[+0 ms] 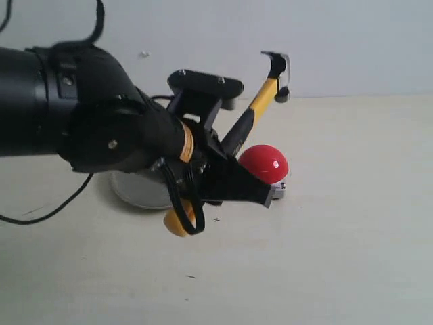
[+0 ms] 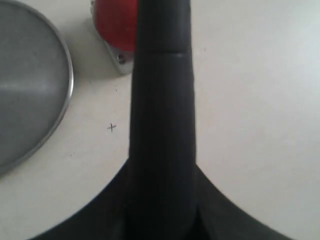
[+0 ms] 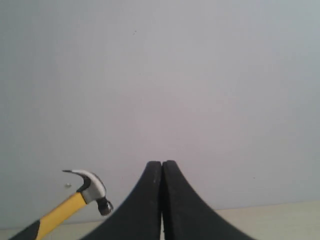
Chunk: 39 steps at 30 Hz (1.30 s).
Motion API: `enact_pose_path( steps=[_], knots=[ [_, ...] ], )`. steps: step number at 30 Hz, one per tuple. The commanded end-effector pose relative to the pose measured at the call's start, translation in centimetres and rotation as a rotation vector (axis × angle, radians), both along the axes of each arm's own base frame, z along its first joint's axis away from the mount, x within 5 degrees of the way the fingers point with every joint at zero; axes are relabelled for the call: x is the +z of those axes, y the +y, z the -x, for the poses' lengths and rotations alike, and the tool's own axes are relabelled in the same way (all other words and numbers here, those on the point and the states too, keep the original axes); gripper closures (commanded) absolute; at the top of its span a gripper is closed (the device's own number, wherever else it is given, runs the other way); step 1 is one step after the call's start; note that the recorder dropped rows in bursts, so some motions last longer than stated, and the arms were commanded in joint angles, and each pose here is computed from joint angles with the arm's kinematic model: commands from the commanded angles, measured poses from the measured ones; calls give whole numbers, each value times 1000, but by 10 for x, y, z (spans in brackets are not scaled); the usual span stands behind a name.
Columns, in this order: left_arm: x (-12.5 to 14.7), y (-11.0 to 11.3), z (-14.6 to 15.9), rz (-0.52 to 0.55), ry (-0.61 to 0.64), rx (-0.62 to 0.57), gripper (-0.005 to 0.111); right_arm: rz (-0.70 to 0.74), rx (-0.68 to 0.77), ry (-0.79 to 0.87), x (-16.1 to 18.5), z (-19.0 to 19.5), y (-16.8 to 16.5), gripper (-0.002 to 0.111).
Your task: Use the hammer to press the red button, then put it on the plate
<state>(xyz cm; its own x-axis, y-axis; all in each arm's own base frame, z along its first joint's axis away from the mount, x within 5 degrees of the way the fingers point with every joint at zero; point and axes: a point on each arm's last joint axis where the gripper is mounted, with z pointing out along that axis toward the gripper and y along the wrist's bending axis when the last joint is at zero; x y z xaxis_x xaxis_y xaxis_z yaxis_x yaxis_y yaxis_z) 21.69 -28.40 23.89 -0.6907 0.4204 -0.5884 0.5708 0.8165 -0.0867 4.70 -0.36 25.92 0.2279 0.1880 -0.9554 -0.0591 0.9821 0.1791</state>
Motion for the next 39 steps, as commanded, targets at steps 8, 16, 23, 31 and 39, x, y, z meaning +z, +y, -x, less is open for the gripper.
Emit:
enact_pose_path(
  steps=[8, 16, 23, 31, 39],
  knots=[
    [58, -3, -8, 80, -181, -22, 107, 8, -7, -2, -1, 0, 0, 108],
    [-72, -16, -42, -151, 65, 74, 107, 8, -7, -2, -1, 0, 0, 108],
    [61, -3, -40, 106, -186, 48, 107, 8, -7, -2, -1, 0, 0, 108],
    [78, 28, -38, 178, -165, 84, 107, 8, -7, -2, -1, 0, 0, 108],
    [17, 58, -43, 328, -79, 172, 107, 8, -7, -2, -1, 0, 0, 108]
  ],
)
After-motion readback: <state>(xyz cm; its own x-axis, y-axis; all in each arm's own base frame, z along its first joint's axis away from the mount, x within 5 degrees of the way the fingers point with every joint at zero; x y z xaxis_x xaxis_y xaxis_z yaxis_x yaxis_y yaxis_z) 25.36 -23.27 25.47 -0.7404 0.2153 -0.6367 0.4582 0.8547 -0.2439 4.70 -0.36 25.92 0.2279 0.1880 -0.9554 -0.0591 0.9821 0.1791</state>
